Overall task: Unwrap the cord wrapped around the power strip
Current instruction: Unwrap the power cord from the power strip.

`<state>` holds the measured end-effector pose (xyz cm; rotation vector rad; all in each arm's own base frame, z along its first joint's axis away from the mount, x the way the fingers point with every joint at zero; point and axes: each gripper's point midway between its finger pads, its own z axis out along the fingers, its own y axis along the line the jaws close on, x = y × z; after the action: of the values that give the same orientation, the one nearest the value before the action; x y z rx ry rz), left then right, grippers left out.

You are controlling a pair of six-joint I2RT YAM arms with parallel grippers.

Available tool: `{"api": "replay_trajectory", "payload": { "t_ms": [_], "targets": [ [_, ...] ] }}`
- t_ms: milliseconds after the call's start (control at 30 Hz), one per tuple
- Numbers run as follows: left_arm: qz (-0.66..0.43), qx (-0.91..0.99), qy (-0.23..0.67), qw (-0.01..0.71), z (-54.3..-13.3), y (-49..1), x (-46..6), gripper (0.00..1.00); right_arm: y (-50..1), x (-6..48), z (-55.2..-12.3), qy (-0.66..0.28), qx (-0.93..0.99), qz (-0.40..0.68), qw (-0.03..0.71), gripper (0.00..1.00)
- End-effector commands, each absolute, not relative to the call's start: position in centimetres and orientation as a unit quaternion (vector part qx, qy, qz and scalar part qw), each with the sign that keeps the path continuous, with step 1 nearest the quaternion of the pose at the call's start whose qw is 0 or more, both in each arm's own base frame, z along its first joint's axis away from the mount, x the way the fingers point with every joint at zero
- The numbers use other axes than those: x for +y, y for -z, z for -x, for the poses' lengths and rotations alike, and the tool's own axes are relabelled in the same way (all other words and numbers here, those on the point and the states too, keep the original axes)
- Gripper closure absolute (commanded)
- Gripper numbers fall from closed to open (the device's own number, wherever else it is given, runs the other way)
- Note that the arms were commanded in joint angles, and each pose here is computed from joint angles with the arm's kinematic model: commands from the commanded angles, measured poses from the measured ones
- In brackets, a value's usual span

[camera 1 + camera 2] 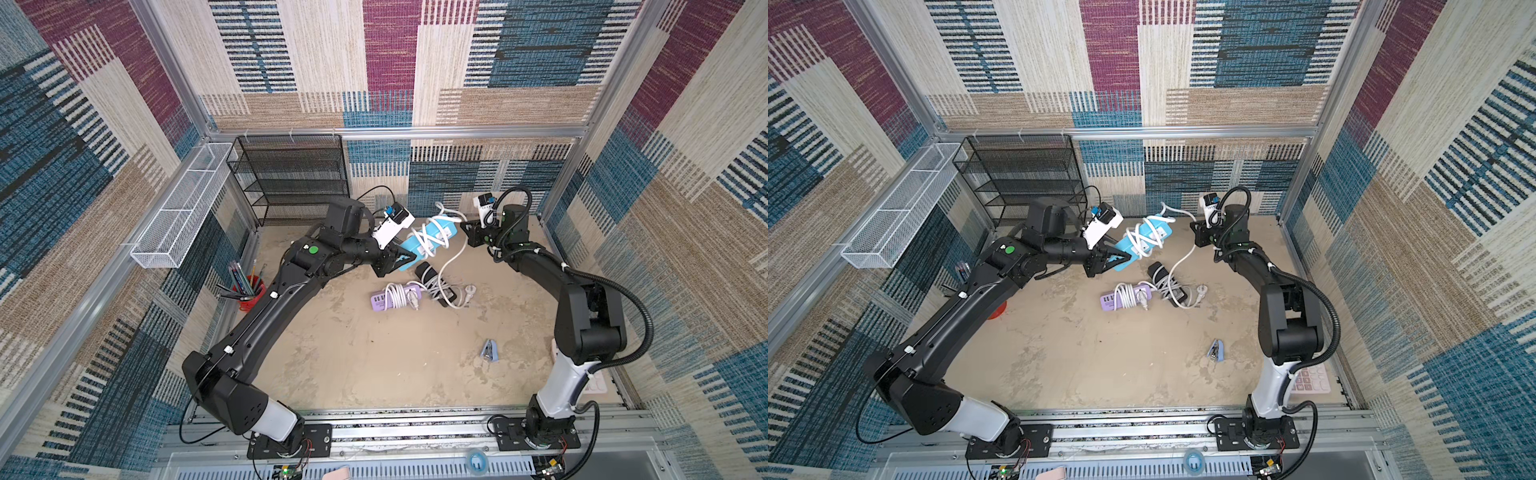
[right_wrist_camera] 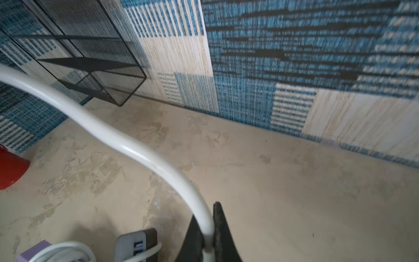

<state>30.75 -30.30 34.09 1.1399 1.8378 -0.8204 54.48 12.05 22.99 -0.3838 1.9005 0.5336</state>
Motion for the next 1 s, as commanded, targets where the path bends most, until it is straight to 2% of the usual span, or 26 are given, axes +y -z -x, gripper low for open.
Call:
{"api": "replay_trajectory", "payload": {
  "t_ms": [0,233,433,567,667,767,967],
  "targets": [
    [-0.454,0.731,0.35,0.37,-29.7,-32.1,-31.0,1.0,-26.0,12.6,-55.7,-0.234,0.782,0.17,0.552,1.0],
    [-0.45,0.765,0.328,0.324,-30.4,-27.2,-31.2,1.0,-34.9,12.0,-56.5,-0.208,0.748,0.191,0.601,1.0],
    [-0.415,0.809,0.273,0.316,-33.9,-24.5,-29.9,1.0,-40.3,9.5,-54.1,-0.179,0.734,0.179,0.63,1.0],
    [-0.372,0.824,0.244,0.352,-36.8,-25.8,-28.0,1.0,-40.1,5.6,-52.3,-0.145,0.754,0.134,0.627,1.0],
    [-0.345,0.825,0.216,0.392,-38.8,-28.0,-26.3,1.0,-38.0,2.9,-50.9,-0.13,0.775,0.091,0.612,1.0],
    [-0.328,0.816,0.186,0.438,-40.1,-30.6,-25.1,1.0,-35.9,2.1,-50.2,-0.129,0.8,0.056,0.584,1.0],
    [-0.31,0.799,0.135,0.498,-42.2,-34.4,-23.8,1.0,-36.9,2.4,-48.9,-0.135,0.801,0.044,0.581,1.0]
  ]
}}
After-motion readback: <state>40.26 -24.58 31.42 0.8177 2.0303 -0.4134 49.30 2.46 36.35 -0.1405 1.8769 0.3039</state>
